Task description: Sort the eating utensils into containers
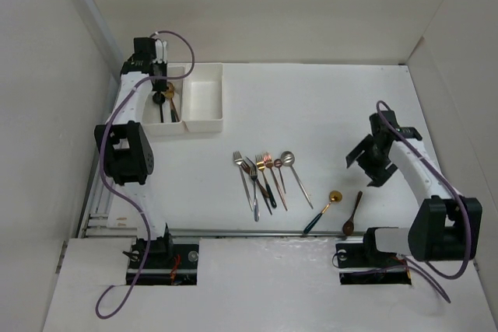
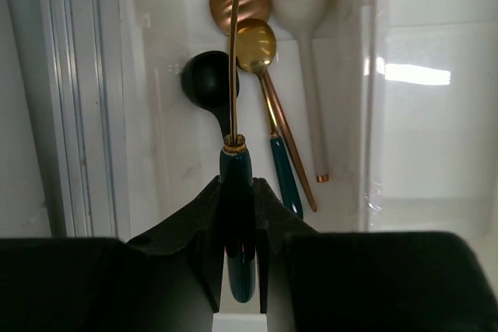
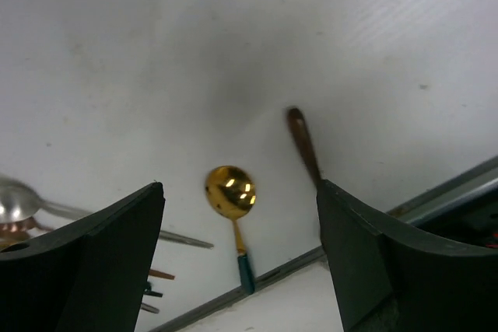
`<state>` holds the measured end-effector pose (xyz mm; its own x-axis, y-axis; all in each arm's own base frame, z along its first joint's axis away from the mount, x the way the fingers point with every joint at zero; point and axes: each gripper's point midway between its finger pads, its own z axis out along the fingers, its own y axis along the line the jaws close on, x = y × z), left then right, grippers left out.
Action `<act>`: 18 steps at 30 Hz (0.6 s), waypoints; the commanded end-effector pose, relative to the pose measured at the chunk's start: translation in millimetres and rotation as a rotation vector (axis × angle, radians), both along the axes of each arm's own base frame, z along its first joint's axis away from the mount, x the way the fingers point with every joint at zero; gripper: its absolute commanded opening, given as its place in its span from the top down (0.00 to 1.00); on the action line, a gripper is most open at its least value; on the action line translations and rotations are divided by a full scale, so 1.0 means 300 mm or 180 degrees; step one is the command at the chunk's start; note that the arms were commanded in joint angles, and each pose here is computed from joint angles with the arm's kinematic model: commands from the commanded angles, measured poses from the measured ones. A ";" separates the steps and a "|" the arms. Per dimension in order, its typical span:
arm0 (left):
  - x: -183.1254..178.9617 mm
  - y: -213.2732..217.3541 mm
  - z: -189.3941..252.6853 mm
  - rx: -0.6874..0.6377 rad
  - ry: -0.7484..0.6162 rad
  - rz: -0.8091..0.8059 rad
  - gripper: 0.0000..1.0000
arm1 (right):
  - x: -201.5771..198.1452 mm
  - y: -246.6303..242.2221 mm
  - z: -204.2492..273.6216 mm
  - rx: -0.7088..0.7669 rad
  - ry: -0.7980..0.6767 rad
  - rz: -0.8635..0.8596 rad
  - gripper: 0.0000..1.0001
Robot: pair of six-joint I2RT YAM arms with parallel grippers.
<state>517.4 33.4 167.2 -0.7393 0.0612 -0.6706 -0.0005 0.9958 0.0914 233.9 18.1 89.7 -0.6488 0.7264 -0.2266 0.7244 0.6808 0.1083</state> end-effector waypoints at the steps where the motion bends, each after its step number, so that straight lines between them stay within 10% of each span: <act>1: 0.009 0.041 -0.086 0.0104 0.0103 0.0141 1.00 | -0.060 -0.056 0.003 -0.0121 -0.0041 -0.0209 0.17; 12: 0.010 0.003 -0.206 -0.0057 0.0271 0.0007 0.99 | -0.076 -0.085 -0.055 -0.0102 0.0233 -0.0410 0.16; 14: 0.021 -0.016 -0.212 -0.0139 0.0269 -0.0063 0.83 | -0.076 -0.092 -0.055 -0.0101 0.0233 -0.0440 0.12; 15: 0.021 -0.021 -0.242 -0.0167 0.0344 -0.0080 0.58 | -0.067 -0.092 -0.059 -0.0100 0.0267 -0.0439 0.10; 18: 0.031 -0.005 -0.230 -0.0168 0.0340 -0.0051 0.42 | -0.081 -0.079 -0.077 -0.0032 0.0447 -0.0425 0.08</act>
